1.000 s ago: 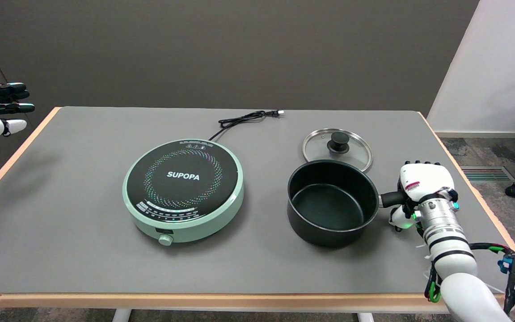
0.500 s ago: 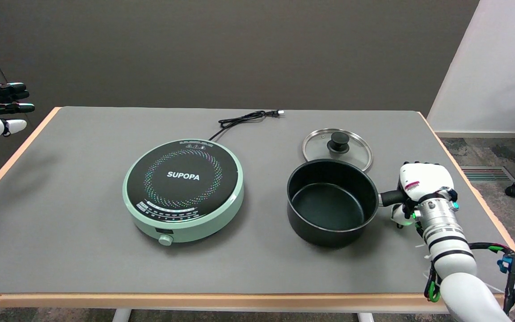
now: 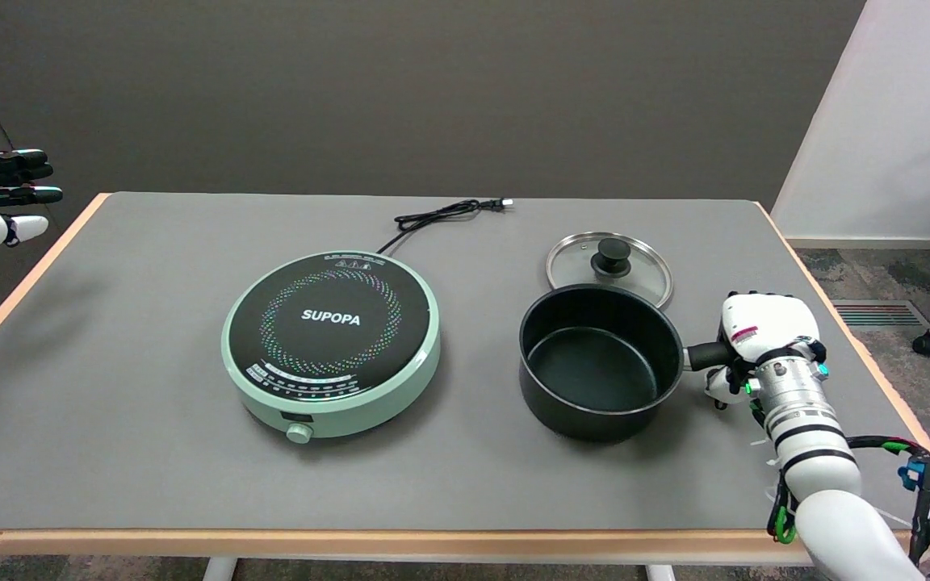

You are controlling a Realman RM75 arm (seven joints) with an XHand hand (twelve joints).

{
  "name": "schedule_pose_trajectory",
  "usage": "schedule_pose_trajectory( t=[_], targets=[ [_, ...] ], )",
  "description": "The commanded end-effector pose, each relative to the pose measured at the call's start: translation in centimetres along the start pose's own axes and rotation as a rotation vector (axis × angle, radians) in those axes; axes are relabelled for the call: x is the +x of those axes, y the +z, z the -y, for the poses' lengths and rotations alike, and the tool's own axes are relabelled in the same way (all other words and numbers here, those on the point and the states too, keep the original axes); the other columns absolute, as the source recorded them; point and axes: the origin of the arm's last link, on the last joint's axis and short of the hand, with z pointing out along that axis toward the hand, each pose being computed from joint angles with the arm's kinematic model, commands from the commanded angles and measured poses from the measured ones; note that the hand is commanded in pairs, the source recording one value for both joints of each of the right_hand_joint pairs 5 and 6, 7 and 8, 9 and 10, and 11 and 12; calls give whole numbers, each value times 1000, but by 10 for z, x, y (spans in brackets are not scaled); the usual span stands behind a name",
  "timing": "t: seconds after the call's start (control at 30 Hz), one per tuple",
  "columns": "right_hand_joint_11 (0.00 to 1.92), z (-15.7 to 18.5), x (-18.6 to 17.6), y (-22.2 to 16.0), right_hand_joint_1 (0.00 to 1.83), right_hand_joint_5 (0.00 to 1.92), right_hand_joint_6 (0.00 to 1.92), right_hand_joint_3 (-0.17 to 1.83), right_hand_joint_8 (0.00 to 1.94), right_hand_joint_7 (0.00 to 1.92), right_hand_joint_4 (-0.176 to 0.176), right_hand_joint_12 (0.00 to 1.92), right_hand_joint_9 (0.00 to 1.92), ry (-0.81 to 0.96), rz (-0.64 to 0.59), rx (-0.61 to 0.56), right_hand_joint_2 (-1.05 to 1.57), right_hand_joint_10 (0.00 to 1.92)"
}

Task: Pick up the soup pot.

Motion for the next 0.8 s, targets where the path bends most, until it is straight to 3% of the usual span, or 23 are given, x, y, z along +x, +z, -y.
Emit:
schedule_pose_trajectory(
  t=[0.03,0.33,0.8],
  targets=[
    [1920,-4,-4,1,1161,1920,1920,1029,1920,1920,-25,1920,1920,1,11,-6,432,1920],
    [1920,-5,0,2,1014,1920,1920,1049,1920,1920,-31,1920,1920,43,2,-8,913,1920],
    [1920,-6,13,3,1003,1920,1920,1164,1920,1920,-35,1920,1920,80,-34,8,1085,1920]
  ],
)
